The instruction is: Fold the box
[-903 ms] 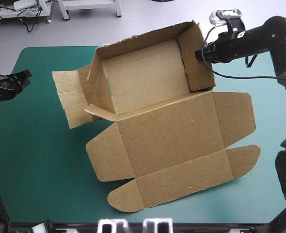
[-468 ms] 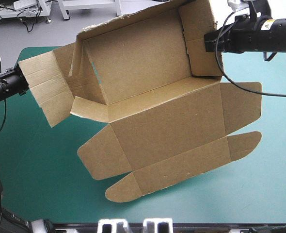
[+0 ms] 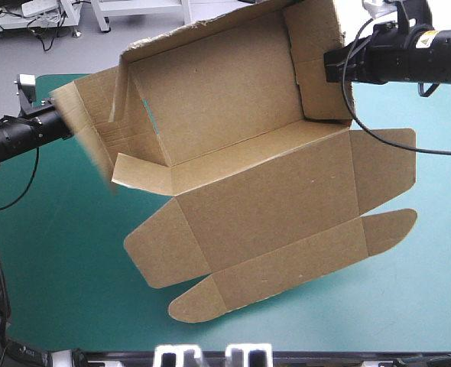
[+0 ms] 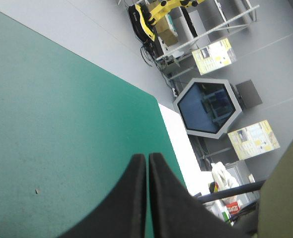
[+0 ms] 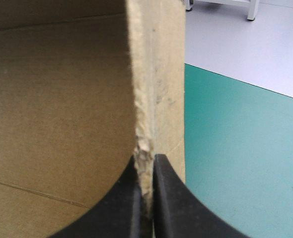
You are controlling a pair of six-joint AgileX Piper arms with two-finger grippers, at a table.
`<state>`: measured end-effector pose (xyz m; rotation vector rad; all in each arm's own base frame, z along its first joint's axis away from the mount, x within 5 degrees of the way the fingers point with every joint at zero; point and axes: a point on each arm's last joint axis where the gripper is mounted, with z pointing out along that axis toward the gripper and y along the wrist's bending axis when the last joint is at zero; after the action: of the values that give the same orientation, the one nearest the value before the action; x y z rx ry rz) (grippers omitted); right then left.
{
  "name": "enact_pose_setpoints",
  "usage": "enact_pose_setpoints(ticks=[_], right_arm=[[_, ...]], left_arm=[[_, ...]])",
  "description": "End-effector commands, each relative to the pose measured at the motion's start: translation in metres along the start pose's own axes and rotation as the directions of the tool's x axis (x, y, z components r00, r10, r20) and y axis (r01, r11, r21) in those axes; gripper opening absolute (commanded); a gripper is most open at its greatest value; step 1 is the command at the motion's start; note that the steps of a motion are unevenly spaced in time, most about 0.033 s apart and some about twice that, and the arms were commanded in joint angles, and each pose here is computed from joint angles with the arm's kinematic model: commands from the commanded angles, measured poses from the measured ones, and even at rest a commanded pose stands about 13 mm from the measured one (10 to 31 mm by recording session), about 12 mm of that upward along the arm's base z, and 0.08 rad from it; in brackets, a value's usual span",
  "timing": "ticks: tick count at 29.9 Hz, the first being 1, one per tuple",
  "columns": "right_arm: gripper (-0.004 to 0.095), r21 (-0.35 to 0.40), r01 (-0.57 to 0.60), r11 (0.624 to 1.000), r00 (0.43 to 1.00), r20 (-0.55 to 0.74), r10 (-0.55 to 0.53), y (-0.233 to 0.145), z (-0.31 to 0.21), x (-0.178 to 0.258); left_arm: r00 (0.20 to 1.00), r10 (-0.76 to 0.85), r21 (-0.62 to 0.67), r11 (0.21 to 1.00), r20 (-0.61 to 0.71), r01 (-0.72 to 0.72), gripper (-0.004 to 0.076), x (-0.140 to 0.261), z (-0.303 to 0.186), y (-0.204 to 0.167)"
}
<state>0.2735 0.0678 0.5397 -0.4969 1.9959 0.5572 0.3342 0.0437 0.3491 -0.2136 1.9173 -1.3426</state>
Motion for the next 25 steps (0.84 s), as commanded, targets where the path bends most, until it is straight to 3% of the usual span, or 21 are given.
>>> enact_pose_setpoints(ticks=[1, 8, 25], right_arm=[[-0.0009, -0.017, 0.002, 1.000, 0.993, 0.119, 0.000, 0.008, -0.015, -0.013], [-0.0009, -0.017, -0.018, 1.000, 0.991, 0.134, 0.020, 0.000, -0.003, -0.015], [-0.0009, -0.035, -0.078, 0.996, 0.977, 0.198, 0.083, -0.017, 0.025, -0.021]], left_arm=[[0.993, 0.110, 0.150, 0.983, -0.044, -0.103, 0.0005, 0.009, -0.006, -0.052], [0.970, 0.222, 0.133, 0.969, -0.101, -0.208, 0.0005, 0.027, -0.008, -0.081], [0.960, 0.266, 0.102, 0.961, -0.092, -0.257, 0.0005, 0.049, -0.033, -0.128]])
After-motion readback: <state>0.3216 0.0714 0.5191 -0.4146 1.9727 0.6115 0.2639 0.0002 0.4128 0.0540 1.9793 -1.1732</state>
